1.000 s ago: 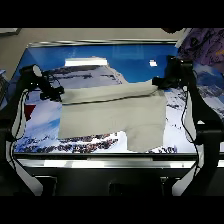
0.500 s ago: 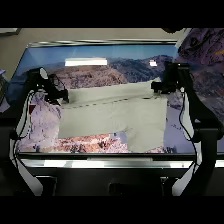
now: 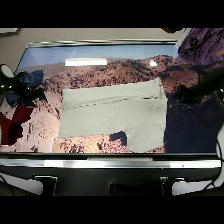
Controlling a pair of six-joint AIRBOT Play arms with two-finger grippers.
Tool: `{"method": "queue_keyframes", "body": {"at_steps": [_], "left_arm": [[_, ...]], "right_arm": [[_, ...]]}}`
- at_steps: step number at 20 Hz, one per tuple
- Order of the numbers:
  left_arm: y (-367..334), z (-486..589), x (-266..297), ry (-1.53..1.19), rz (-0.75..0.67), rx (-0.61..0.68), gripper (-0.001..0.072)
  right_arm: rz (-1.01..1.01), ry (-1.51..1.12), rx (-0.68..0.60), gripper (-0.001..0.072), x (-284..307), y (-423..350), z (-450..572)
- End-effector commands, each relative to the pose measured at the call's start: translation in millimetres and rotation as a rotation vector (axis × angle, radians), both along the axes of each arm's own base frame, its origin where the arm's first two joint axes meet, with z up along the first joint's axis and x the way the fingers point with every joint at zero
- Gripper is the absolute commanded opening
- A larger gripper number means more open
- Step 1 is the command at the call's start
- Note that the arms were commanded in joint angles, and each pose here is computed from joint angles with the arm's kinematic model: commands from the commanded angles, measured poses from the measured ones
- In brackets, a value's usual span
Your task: Fold the clothes and pants, and hang the long-sleeved shirts on hangers.
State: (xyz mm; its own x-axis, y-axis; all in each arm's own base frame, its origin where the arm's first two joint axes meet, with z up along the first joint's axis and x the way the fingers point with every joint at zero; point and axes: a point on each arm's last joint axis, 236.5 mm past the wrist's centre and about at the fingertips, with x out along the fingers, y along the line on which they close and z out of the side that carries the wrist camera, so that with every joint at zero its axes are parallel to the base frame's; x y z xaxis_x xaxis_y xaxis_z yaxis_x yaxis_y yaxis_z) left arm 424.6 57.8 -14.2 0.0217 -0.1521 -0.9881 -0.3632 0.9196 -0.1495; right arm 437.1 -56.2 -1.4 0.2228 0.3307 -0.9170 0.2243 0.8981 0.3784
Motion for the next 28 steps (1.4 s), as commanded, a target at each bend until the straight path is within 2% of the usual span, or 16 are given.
{"method": "queue_keyframes", "body": {"at_steps": [1, 4, 9, 14, 16, 22, 25, 28], "left_arm": [[-7, 6, -40, -0.1, 0.127, -0.125, 0.0604], [-27, 5, -69, -0.173, 0.212, -0.205, 0.0604], [-38, 0, -97, -0.152, 0.216, -0.213, 0.0605], [-38, 0, -98, -0.149, 0.215, -0.212, 0.0605], [-38, 0, -98, -0.149, 0.214, -0.213, 0.0605], [-40, 0, -103, -0.127, 0.209, -0.221, 0.0606], [-40, 0, -104, -0.123, 0.208, -0.219, 0.0607], [-39, -3, -105, -0.117, 0.207, -0.215, 0.0606]], "right_arm": [[-0.062, 0.069, 0.218, 0.0485, -91, 12, -22], [-0.049, 0.15, 0.301, 0.0485, -147, 49, -53], [-0.075, 0.271, 0.396, 0.0476, -195, 82, -89], [-0.118, 0.242, 0.438, 0.0473, -194, 93, -98], [-0.113, 0.238, 0.431, 0.0399, -196, 93, -102], [-0.063, 0.18, 0.458, 0.0421, -174, 89, -72], [-0.064, 0.09, 0.395, 0.0421, -144, 70, -43], [-0.06, 0.126, 0.319, 0.0421, -150, 56, -51]]}}
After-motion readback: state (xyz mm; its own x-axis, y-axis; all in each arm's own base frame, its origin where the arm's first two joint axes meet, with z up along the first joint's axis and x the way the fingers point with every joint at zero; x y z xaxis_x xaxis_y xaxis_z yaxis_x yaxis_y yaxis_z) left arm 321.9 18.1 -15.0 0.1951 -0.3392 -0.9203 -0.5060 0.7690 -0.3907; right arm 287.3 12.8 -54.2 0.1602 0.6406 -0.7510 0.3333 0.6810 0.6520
